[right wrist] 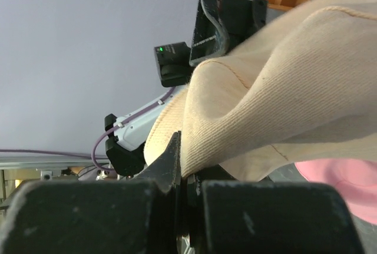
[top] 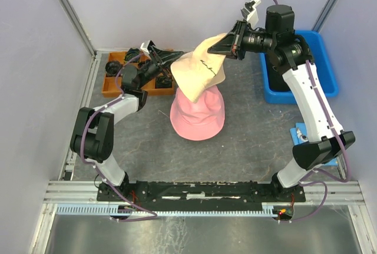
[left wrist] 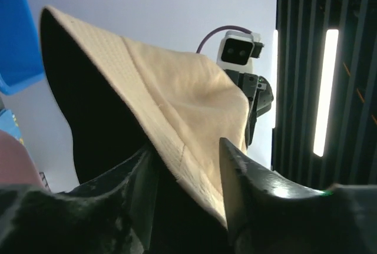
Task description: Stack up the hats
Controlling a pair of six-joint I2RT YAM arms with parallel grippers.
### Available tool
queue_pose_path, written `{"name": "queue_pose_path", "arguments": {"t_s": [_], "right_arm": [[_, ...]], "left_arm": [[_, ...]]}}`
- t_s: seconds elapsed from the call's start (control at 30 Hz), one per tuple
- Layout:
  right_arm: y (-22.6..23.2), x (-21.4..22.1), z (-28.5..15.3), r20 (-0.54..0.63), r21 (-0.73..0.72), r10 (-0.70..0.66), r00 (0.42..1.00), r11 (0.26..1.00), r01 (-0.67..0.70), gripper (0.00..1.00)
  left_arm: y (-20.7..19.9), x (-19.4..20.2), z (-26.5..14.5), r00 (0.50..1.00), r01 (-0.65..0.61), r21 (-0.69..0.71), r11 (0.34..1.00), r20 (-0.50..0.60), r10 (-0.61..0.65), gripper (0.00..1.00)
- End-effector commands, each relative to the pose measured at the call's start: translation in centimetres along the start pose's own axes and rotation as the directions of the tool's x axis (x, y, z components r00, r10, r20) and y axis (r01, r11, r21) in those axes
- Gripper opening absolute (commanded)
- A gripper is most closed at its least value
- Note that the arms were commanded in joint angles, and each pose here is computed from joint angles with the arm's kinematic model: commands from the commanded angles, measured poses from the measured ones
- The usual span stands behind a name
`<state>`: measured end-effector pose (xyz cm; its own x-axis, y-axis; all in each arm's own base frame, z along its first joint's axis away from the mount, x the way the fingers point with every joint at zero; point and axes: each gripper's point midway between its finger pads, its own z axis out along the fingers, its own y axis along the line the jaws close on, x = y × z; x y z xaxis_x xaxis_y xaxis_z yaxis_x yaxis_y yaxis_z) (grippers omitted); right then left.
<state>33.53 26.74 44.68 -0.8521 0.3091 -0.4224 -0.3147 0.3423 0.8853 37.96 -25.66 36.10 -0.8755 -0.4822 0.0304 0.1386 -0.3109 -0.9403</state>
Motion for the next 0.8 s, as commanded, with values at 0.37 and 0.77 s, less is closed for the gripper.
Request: {"name": "queue_pose_path", "arguments": {"t_s": [0.37,0.77], "right_arm": [[-4.3,1.3,-5.7,-0.023,0.21,-0.055,0.998,0.976,0.058,0.0],[-8.0,2.1,-5.3,-0.053,0.229,0.035,0.998,0.973,-0.022,0.0]], "left_arm": [[1.4,2.4,2.4,0.996,-0.081,-0.031,0.996,-0.039,0.079,0.03],[3.5,3.6,-0.2,0.993,-0.105,-0.092,0.99,-0.056,0.1,0.03]]}}
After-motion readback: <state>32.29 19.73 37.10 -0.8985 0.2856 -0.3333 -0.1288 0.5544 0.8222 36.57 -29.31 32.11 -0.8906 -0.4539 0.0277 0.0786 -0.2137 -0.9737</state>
